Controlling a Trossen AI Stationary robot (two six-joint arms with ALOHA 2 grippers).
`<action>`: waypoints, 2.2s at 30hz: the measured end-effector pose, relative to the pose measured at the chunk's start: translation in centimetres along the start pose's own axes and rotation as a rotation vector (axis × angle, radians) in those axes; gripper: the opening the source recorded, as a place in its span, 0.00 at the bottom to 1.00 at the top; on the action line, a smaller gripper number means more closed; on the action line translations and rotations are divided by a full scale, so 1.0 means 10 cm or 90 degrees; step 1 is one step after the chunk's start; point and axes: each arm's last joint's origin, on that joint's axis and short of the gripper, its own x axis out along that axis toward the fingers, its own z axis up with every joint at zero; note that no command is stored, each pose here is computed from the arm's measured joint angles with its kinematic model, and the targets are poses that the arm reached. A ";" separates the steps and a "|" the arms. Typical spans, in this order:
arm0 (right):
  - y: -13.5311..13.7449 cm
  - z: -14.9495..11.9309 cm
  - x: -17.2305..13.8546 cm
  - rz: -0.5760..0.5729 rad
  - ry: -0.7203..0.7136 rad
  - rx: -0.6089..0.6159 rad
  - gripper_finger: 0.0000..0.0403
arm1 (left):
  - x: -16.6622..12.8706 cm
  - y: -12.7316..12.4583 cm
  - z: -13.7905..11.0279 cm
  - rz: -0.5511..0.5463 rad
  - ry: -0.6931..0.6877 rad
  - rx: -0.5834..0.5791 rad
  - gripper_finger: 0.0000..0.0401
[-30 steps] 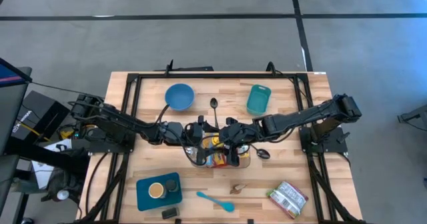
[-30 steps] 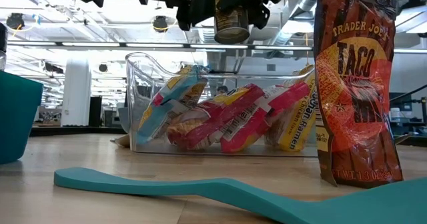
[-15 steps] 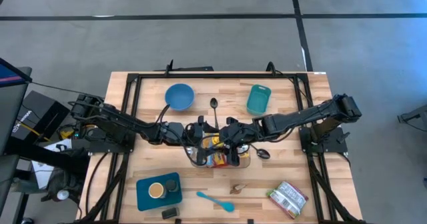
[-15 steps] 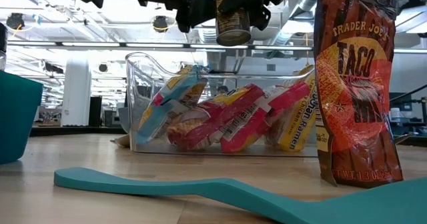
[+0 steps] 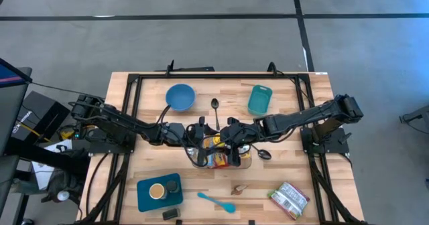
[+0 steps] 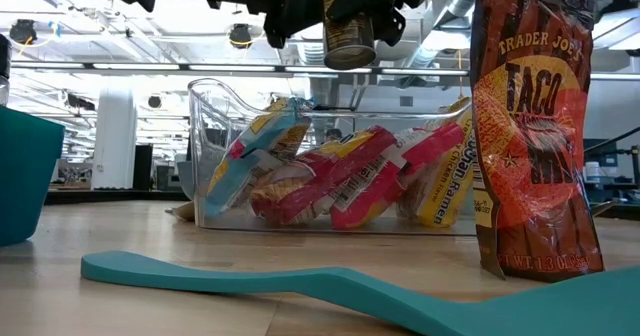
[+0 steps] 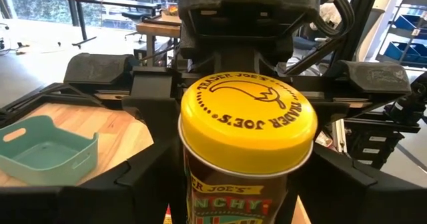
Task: Pick & Place Food Item
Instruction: Put the yellow spice can into the dark blue bin
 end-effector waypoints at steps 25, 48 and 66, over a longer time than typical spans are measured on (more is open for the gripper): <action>0.00 0.00 0.00 0.000 0.000 0.002 0.53 | 0.00 0.00 0.00 0.001 0.001 0.001 0.55; 0.00 0.00 0.00 0.000 0.000 0.000 0.53 | 0.00 0.00 0.00 0.001 0.001 0.000 0.54; -0.06 0.00 0.00 0.033 0.016 0.008 0.59 | 0.00 0.00 -0.01 0.001 0.004 -0.001 0.54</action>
